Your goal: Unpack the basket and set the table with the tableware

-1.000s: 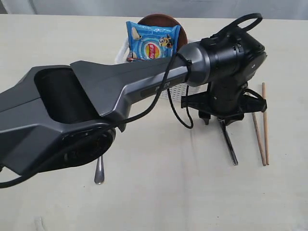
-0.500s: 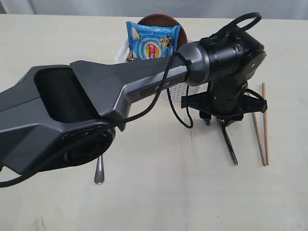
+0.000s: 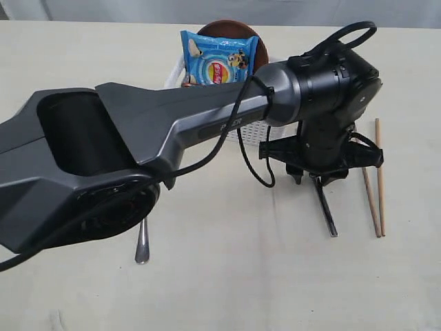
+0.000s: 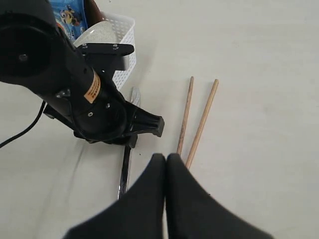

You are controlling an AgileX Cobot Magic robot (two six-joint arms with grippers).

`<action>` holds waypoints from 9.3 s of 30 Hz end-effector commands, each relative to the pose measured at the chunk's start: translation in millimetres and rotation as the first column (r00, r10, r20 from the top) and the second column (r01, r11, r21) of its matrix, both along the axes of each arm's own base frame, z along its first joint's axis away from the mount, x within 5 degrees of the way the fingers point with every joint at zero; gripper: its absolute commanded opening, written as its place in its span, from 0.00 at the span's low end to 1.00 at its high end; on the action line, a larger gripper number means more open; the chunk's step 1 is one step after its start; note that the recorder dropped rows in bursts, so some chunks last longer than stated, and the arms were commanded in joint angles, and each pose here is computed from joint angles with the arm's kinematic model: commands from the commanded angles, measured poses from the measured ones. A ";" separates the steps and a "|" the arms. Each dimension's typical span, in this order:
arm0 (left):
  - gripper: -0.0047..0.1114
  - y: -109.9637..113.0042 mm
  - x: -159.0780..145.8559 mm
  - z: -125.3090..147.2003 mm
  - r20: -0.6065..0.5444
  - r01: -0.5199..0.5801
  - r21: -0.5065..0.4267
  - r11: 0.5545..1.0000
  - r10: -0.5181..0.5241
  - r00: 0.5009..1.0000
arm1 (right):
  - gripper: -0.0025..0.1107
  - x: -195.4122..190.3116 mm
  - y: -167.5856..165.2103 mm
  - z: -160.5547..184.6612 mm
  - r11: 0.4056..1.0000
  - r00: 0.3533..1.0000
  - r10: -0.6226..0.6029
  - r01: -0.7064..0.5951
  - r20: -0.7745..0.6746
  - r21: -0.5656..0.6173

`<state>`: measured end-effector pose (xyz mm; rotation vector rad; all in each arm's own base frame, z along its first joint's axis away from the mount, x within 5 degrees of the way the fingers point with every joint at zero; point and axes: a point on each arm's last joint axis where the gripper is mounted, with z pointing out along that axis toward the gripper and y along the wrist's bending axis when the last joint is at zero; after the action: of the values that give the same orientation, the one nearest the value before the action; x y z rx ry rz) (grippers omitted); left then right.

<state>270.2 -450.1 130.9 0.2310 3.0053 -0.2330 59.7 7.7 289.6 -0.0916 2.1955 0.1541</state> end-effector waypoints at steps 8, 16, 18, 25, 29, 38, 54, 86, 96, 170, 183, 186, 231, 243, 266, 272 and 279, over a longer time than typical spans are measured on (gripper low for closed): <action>0.24 4.1 -5.9 -20.6 -0.045 0.070 0.074 0.995 -0.066 0.997 | 0.02 -0.2 0.7 -0.3 1.000 1.000 0.014 -0.014 0.010 0.000; 0.12 4.1 -5.9 -20.6 -0.039 0.138 0.079 0.987 -0.135 0.990 | 0.02 -0.1 0.8 -0.2 1.000 1.000 0.015 -0.015 0.013 0.001; 0.04 4.1 -5.9 -20.6 -0.036 0.182 0.082 0.980 -0.179 0.983 | 0.02 -0.1 0.8 -0.2 1.000 1.000 0.015 -0.015 0.013 0.001; 0.04 2.9 -8.4 -18.9 -0.036 0.229 0.078 0.970 -0.227 0.973 | 0.02 -0.1 0.8 -0.2 1.000 1.000 0.015 -0.015 0.013 0.001; 0.04 1.3 -10.9 -10.5 -0.005 0.258 0.085 0.962 -0.258 0.966 | 0.02 -0.1 0.8 0.0 1.000 1.000 0.015 -0.015 0.014 0.001; 0.04 -2.3 -19.3 26.3 0.086 0.310 0.079 0.947 -0.317 0.945 | 0.02 -0.1 0.8 0.0 1.000 1.000 0.015 -0.015 0.014 0.001; 0.04 19.9 -32.6 44.8 0.052 0.340 0.117 0.933 -0.348 0.936 | 0.02 -0.1 0.8 0.0 1.000 1.000 0.020 -0.020 0.015 -0.006; 0.04 198.4 -41.0 90.1 0.011 0.094 0.223 0.970 -0.099 0.995 | 0.02 -0.3 1.0 -0.4 1.000 1.000 0.022 -0.022 0.011 -0.006; 0.04 267.8 -26.6 67.3 -0.041 -0.150 0.202 0.968 0.161 0.986 | 0.02 -0.5 1.2 -0.6 1.000 1.000 0.023 -0.023 0.007 -0.003; 0.14 290.4 -28.5 -14.0 -0.111 -0.209 0.103 0.973 0.220 0.969 | 0.02 -0.6 1.1 -0.7 1.000 1.000 0.027 -0.026 0.007 -0.009; 0.44 290.4 -28.5 -13.5 -0.110 -0.211 0.101 0.972 0.221 0.969 | 0.02 -0.6 1.1 -0.7 1.000 1.000 0.027 -0.026 0.007 -0.009; 0.44 289.0 -26.5 -10.7 -0.113 -0.202 0.103 0.974 0.213 0.971 | 0.02 -0.6 1.1 -0.7 1.000 1.000 0.027 -0.026 0.007 -0.009; 0.04 329.0 -69.8 157.1 0.419 0.033 -0.075 0.997 0.001 0.908 | 0.02 187.4 113.1 39.3 0.956 0.935 0.272 -0.237 -0.228 0.171; 0.04 331.4 -83.1 166.7 0.443 0.086 -0.131 0.988 -0.019 0.896 | 0.02 269.7 167.6 -55.8 0.908 0.696 0.418 -0.331 -0.584 0.255; 0.04 333.3 -86.1 171.9 0.471 0.107 -0.132 0.985 -0.033 0.882 | 0.02 296.3 149.1 -70.0 0.963 0.742 0.214 -0.268 -0.635 0.012; 0.04 333.3 -86.1 171.9 0.471 0.107 -0.132 0.985 -0.033 0.882 | 0.02 291.7 158.8 -24.7 0.943 0.791 0.329 -0.298 -0.516 0.145; 0.04 333.3 -86.1 171.9 0.471 0.107 -0.132 0.985 -0.033 0.882 | 0.18 306.8 174.0 0.0 0.925 0.798 0.377 -0.307 -0.471 0.221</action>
<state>185.0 -117.2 301.4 0.3301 2.4999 -0.3476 359.4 177.3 281.6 -0.4281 2.6840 0.5685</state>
